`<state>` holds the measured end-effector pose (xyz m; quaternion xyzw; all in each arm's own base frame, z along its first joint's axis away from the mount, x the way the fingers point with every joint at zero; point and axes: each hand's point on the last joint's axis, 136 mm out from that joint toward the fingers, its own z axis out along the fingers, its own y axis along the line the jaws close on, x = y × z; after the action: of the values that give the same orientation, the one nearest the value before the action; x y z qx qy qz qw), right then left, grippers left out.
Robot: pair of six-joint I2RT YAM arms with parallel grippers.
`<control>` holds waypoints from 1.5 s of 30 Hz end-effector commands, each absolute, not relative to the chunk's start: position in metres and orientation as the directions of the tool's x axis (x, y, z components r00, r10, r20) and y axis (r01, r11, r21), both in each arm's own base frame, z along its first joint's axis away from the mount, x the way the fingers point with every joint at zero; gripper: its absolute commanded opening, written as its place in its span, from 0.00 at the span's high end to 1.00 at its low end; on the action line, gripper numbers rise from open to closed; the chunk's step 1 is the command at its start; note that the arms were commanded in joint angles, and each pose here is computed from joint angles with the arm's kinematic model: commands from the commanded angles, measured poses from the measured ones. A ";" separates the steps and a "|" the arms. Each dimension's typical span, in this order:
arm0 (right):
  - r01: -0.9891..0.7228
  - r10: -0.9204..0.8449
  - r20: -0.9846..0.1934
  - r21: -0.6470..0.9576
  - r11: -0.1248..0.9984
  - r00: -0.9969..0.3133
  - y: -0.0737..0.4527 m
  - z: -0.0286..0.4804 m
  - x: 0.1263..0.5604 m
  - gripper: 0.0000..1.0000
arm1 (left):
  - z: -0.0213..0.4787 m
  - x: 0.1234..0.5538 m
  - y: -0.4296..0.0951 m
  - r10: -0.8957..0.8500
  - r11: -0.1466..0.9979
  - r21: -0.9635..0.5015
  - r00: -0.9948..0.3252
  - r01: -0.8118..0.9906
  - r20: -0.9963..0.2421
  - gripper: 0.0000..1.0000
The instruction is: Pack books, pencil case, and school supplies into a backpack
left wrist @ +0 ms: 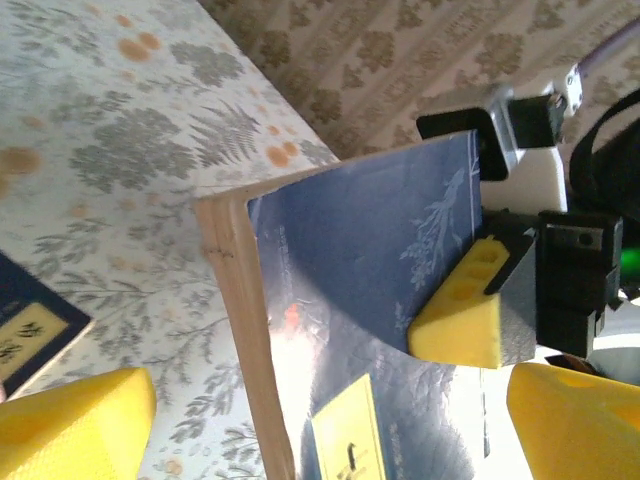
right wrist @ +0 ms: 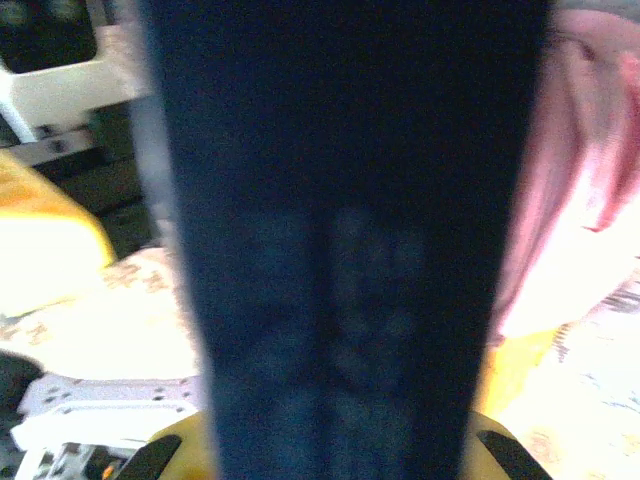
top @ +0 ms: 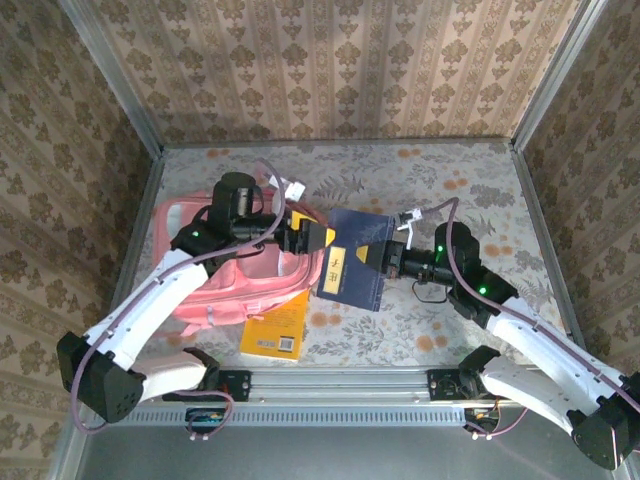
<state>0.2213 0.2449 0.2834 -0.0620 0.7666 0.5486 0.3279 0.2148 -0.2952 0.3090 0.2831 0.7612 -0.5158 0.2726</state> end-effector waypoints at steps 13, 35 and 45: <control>-0.680 0.230 -0.708 0.706 0.196 -0.668 0.249 0.352 0.187 1.00 | 0.334 0.168 -0.321 0.217 -0.074 -0.688 -0.662 0.722 -0.717 0.49; -0.568 0.428 -0.640 0.767 0.299 -0.638 0.222 0.338 0.212 0.15 | 0.378 0.197 -0.302 -0.100 -0.002 -0.672 -0.669 0.740 -0.737 1.00; -0.465 0.681 -0.449 0.867 0.177 -0.578 0.209 0.330 0.237 0.03 | 0.379 0.239 -0.270 -0.526 0.093 -0.789 -0.643 0.608 -0.557 1.00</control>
<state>0.2316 0.2145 0.2965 0.0538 0.6801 0.6006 0.4170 0.2306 -0.2823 0.3339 0.0825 0.6701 -0.6419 0.3635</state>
